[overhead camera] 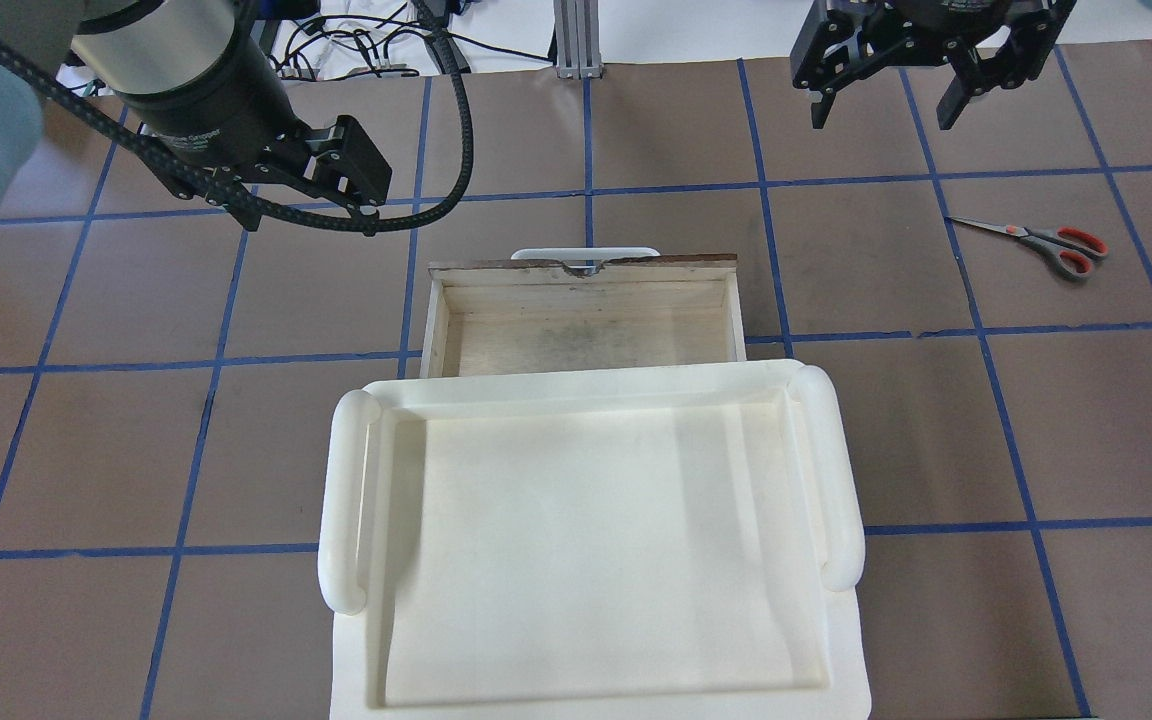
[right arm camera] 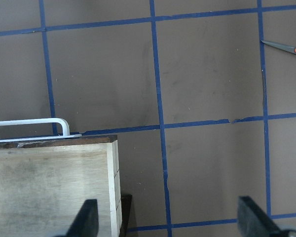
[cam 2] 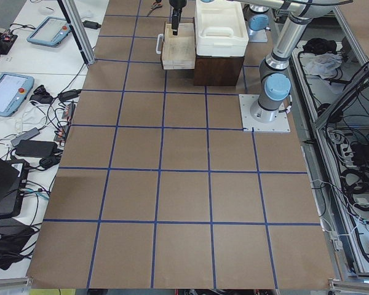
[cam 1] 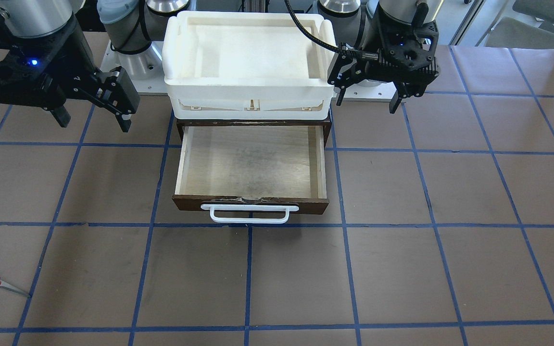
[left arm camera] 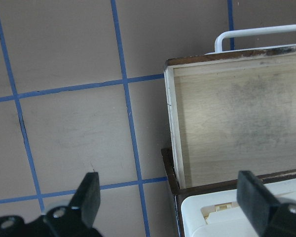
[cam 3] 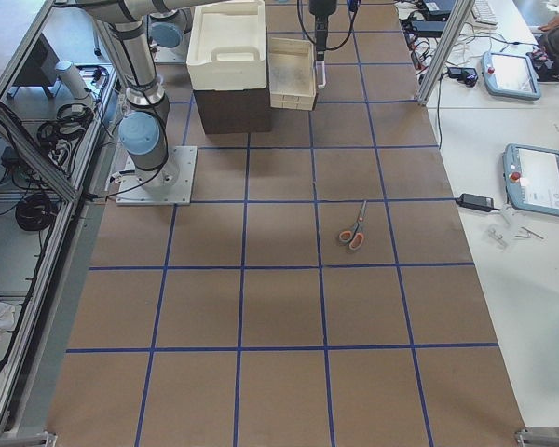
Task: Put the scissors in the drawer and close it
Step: 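Move the right gripper down toward the grey-and-orange scissors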
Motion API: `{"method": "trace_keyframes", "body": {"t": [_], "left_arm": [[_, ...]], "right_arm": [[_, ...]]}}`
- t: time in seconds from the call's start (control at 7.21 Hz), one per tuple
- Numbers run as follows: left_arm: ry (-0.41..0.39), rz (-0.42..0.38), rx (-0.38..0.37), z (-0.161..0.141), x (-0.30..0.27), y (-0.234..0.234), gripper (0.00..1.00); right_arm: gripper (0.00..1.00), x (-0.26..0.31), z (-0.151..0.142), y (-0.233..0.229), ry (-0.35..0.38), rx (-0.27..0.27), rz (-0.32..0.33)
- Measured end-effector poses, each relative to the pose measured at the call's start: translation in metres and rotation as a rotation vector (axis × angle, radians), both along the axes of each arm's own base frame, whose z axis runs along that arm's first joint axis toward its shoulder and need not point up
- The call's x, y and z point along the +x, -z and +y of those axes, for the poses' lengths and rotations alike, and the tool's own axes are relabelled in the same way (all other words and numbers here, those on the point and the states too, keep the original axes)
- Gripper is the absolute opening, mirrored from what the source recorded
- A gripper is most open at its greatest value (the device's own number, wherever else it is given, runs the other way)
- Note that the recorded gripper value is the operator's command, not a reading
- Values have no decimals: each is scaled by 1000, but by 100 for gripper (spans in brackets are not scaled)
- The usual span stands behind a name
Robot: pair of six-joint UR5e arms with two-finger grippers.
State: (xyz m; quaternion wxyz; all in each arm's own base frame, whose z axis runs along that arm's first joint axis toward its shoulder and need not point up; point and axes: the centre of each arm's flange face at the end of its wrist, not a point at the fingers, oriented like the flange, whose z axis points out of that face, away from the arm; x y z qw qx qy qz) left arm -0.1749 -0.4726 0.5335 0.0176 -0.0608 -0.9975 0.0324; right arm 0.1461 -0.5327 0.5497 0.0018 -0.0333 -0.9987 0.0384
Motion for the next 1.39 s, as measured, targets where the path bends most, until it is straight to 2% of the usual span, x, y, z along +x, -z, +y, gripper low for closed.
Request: {"method": "trace_keyframes", "body": {"t": [0.55, 0.69, 0.97, 1.11, 1.25, 1.39], "left_arm": [[3, 1, -4, 3, 0, -2, 100], [2, 1, -2, 3, 0, -1, 100], [0, 1, -3, 3, 0, 1, 100], [0, 2, -8, 3, 0, 1, 100], [0, 2, -9, 3, 0, 1, 100], [0, 2, -10, 3, 0, 1, 100]], "right_arm": [[100, -3, 1, 4, -19, 8, -21], [100, -6, 2, 7, -65, 13, -20], [100, -47, -6, 16, -249, 29, -8], [99, -88, -12, 28, -377, 43, -2], [99, -138, -18, 44, -502, 36, 10], [98, -191, -27, 71, -611, 6, 42]]}}
